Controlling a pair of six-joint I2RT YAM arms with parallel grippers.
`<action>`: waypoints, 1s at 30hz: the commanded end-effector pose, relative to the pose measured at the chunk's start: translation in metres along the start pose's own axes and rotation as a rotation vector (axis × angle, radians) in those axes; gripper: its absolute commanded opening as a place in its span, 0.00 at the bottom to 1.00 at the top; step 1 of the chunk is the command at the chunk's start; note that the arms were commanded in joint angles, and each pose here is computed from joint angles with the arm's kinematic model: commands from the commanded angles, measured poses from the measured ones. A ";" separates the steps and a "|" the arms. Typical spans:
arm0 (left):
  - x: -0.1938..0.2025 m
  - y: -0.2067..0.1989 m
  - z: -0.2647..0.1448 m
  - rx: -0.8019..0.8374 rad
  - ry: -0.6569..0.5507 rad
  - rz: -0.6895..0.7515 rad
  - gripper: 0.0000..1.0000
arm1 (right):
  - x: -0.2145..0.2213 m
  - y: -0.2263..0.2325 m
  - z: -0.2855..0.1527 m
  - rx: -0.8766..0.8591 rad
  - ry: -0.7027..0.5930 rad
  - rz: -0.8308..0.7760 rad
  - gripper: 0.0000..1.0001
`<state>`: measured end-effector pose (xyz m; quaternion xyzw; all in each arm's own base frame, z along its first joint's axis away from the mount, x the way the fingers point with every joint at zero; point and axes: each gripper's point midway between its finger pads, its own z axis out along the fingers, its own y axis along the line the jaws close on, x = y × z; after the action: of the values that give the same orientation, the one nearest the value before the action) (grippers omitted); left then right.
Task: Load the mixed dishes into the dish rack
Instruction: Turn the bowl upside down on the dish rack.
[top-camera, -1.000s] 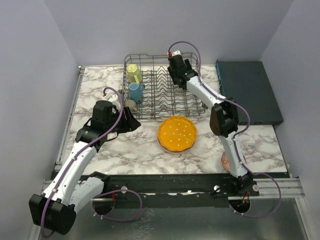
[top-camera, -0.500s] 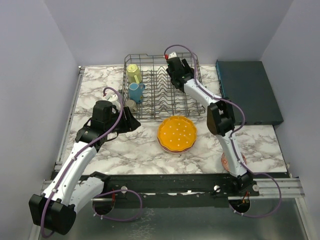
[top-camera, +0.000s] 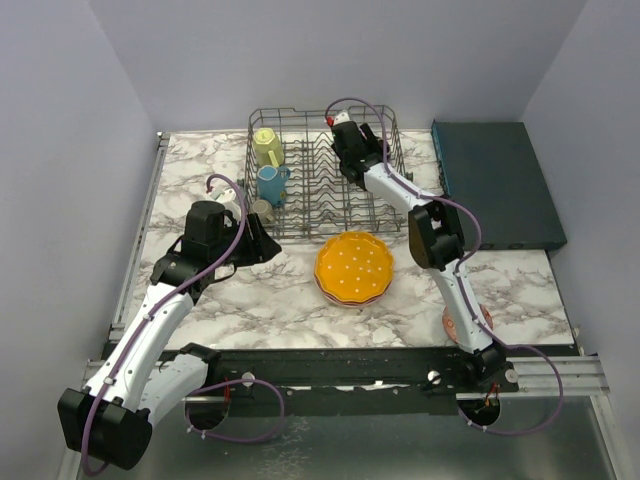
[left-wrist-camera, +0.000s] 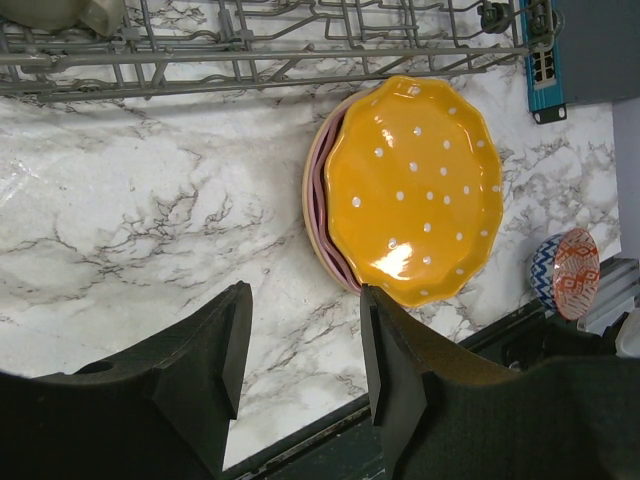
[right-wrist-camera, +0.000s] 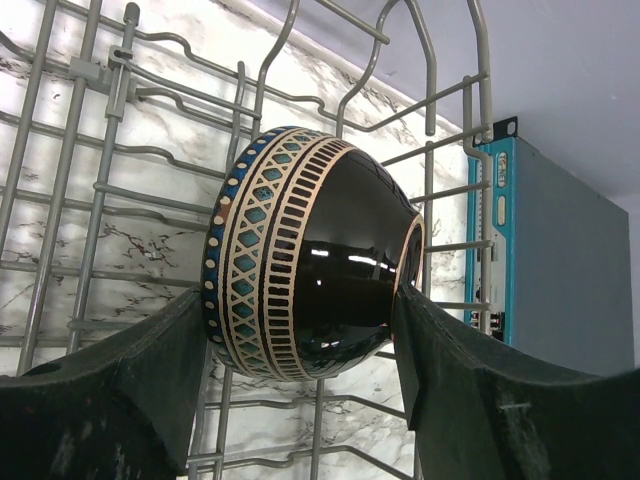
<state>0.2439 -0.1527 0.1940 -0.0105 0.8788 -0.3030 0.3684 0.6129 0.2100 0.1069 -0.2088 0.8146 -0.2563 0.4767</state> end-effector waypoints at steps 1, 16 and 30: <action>0.000 0.005 -0.002 -0.022 -0.011 0.010 0.52 | -0.005 -0.011 0.006 0.074 -0.019 0.014 0.35; -0.001 0.007 -0.002 -0.032 -0.013 0.009 0.53 | 0.002 -0.003 0.008 0.057 0.003 0.033 0.78; -0.001 0.008 -0.001 -0.035 -0.015 0.008 0.53 | 0.002 -0.002 0.005 0.053 0.004 0.053 0.94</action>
<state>0.2448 -0.1513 0.1935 -0.0128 0.8795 -0.2988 0.3702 0.6135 0.2084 0.1052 -0.1953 0.8150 -0.2595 0.4800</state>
